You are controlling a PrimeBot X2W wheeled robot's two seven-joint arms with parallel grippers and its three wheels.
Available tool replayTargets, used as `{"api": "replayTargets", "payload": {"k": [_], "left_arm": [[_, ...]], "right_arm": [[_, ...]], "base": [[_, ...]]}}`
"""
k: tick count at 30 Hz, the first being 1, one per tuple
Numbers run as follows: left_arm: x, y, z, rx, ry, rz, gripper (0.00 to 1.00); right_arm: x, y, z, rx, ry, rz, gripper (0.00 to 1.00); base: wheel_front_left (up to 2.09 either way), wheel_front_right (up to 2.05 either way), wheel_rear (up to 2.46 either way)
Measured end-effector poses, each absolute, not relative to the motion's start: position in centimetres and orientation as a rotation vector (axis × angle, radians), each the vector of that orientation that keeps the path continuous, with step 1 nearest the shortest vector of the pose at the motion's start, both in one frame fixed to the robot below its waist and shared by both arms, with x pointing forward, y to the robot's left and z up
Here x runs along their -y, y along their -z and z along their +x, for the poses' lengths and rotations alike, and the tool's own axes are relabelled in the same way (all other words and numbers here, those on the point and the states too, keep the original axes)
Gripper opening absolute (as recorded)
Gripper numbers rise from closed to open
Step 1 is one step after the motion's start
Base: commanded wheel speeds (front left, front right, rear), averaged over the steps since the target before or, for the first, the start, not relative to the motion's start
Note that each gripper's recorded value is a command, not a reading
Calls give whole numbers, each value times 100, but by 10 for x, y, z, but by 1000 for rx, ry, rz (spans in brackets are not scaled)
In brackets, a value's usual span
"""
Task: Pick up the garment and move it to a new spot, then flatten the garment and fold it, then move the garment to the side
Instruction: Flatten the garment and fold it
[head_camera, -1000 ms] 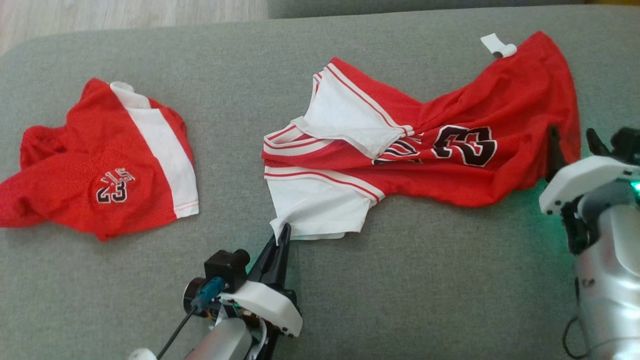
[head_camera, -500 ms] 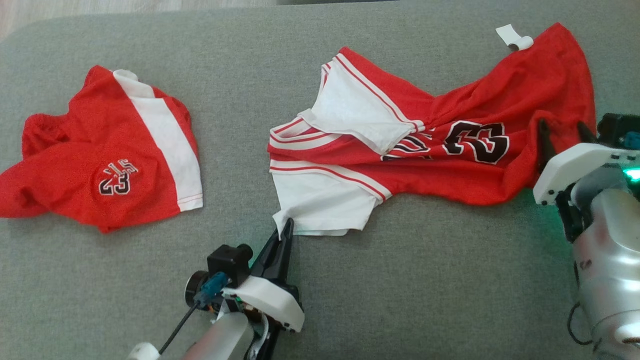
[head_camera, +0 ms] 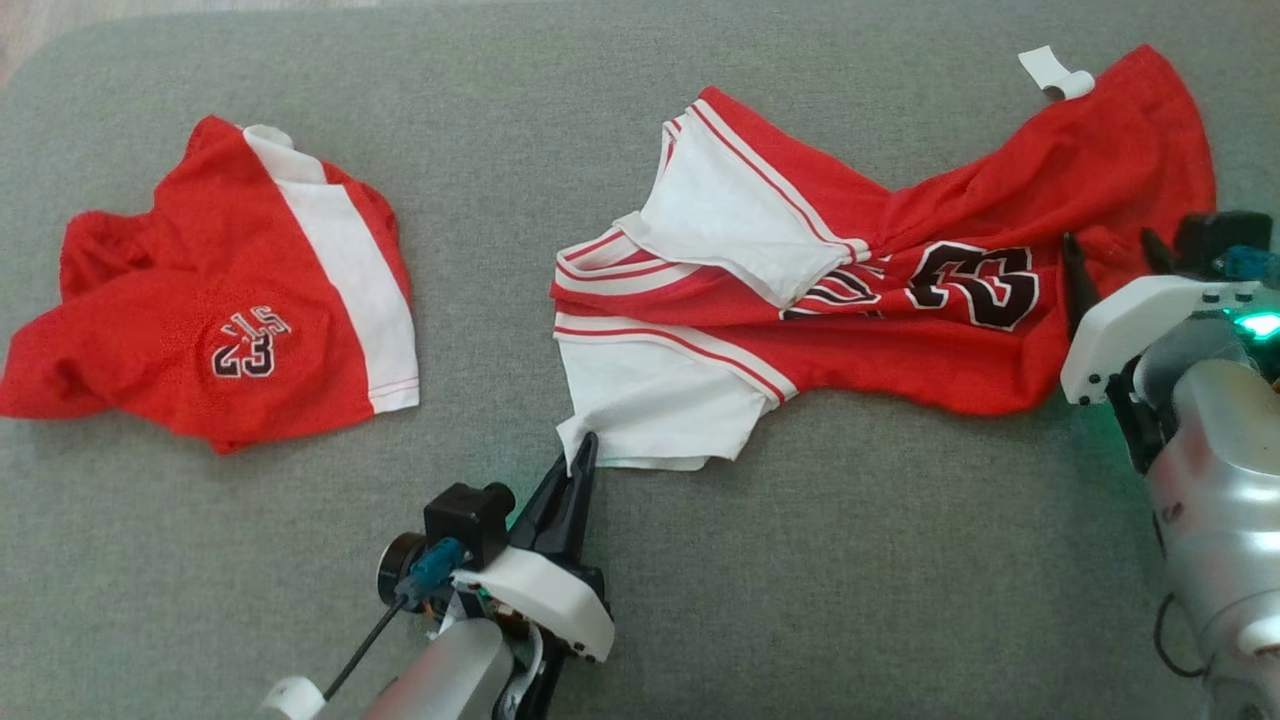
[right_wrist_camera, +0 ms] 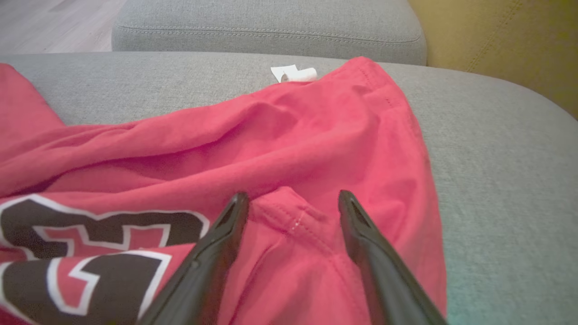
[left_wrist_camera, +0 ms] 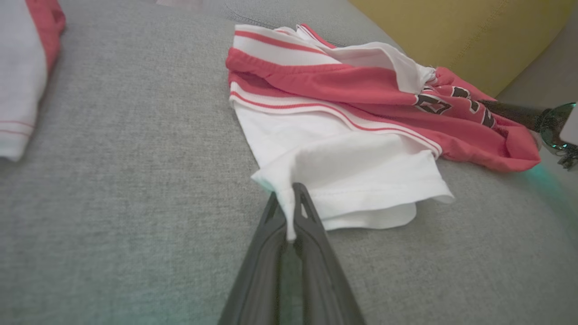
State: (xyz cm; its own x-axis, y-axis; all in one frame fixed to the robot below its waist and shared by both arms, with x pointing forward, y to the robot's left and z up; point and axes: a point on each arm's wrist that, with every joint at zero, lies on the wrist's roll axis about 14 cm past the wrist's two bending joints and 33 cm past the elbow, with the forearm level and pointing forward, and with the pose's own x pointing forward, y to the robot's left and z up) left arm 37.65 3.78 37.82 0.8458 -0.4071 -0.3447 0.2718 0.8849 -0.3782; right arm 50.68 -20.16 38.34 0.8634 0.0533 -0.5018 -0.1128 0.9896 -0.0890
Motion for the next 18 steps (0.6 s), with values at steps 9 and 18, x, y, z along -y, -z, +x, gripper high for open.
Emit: {"api": "replayTargets", "payload": {"k": [9,18], "left_arm": [[-38,-377,375,-437,364,-329,0],[-33,-384,374,-423,375,-321,0]], "right_arm": [[203,-378,504,-551,-97,-129,0],[207,-390,501,-510,-89,-120,0]], "base": [[0,0,0],[0,0,0]]}}
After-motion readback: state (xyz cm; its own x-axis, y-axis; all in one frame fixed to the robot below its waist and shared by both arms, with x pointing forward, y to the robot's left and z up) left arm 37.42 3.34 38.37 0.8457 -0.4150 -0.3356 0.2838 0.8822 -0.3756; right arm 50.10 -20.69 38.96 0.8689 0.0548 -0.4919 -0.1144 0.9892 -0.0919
